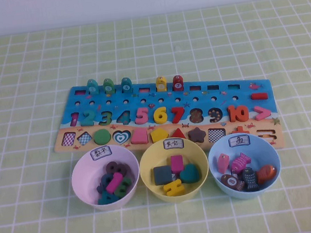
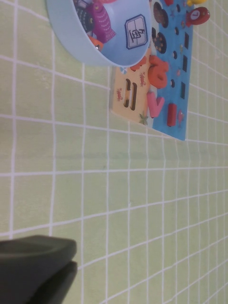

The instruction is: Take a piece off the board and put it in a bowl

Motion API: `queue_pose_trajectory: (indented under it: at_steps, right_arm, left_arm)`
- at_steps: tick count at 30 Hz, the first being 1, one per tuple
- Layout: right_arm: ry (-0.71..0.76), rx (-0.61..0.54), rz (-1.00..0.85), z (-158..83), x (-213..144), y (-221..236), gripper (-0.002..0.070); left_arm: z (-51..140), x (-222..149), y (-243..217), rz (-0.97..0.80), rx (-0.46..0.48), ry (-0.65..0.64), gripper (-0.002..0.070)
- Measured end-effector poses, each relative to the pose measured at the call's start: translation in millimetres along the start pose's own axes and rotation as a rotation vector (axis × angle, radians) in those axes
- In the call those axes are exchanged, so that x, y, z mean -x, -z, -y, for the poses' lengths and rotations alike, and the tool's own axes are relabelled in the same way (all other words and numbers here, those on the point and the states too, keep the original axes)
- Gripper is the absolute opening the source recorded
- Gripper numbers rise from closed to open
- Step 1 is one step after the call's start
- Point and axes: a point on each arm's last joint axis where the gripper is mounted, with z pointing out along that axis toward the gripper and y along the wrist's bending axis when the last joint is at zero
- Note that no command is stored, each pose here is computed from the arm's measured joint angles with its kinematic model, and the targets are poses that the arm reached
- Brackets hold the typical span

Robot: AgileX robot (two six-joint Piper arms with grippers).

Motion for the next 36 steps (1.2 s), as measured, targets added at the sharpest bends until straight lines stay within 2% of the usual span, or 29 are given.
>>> queue_pose_trajectory:
  at_steps: [11,15,20,25,30,36]
  right_arm:
    - [0.0,0.0,0.0,0,0,0,-0.0019]
    - [-0.002,0.001,0.0,0,0,0,-0.0019]
    - [-0.002,0.001,-0.002,0,0,0,-0.0019]
    - [-0.002,0.001,-0.002,0,0,0,-0.0019]
    - [-0.002,0.001,-0.003,0,0,0,-0.0019]
    - [-0.004,0.001,-0.004,0,0,0,-0.0019]
  left_arm:
    - [-0.1,0,0,0.0,0.001,-0.002,-0.0004]
    - [-3.8,0,1,0.002,0.042,-0.086,-0.0004]
    - [-4.6,-6,4,0.03,0.055,-0.111,-0.0004]
    - [-7.6,-42,-3,0.06,0.129,-0.139,-0.0004]
    - [-9.5,-83,-11,0.128,0.204,-0.082,-0.0004]
    - [-15.0,-108,-16,0.072,0.304,-0.039,-0.0004]
